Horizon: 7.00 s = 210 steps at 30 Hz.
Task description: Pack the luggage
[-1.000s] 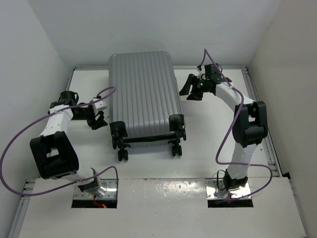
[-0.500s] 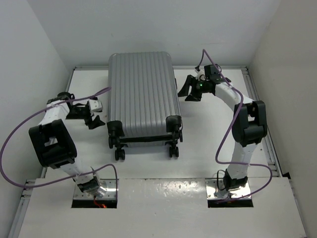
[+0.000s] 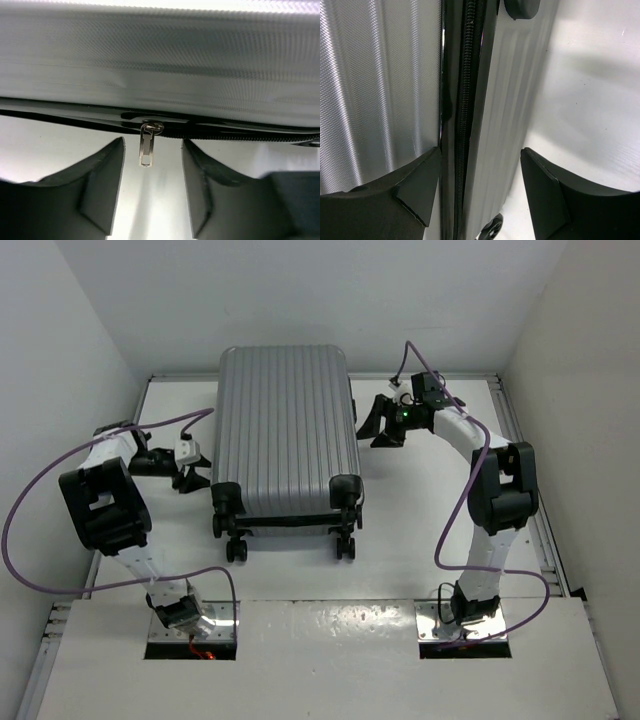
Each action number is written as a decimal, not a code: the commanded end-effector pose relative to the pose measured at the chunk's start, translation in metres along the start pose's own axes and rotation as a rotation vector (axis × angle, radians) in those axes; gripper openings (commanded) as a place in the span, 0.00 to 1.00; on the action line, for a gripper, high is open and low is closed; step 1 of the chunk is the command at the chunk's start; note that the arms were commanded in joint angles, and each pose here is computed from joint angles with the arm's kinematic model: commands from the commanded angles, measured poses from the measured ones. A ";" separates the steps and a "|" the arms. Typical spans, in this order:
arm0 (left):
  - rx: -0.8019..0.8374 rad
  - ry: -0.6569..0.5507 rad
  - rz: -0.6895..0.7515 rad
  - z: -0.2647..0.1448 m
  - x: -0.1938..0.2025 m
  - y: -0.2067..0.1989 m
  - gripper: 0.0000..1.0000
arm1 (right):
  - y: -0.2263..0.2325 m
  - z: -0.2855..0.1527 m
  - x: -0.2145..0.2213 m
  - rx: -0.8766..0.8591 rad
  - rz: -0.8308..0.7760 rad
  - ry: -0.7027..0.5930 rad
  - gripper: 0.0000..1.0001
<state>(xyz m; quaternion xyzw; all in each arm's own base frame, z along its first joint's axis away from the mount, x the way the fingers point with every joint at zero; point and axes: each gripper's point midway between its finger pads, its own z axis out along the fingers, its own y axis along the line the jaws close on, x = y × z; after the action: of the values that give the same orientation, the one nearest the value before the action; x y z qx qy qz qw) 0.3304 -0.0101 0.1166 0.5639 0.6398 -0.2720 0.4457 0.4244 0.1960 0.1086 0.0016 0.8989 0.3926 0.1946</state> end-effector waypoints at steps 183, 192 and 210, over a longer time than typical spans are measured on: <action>-0.504 -0.213 -0.140 -0.044 -0.034 -0.104 0.00 | 0.249 0.122 0.131 -0.385 -0.640 -0.183 0.12; -0.367 -0.198 0.001 -0.025 -0.057 -0.107 0.00 | 0.288 0.132 0.114 -0.443 -0.589 -0.237 0.13; -0.203 -0.152 0.427 0.017 -0.076 -0.153 0.00 | 0.325 0.129 0.100 -0.538 -0.497 -0.291 0.18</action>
<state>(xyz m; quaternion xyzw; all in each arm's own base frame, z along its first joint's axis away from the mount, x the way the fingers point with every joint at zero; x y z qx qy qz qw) 0.2105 -0.0538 0.1317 0.6353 0.5522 -0.0846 0.5333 0.3089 0.4824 0.0925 -0.2264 0.8312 0.4313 0.2681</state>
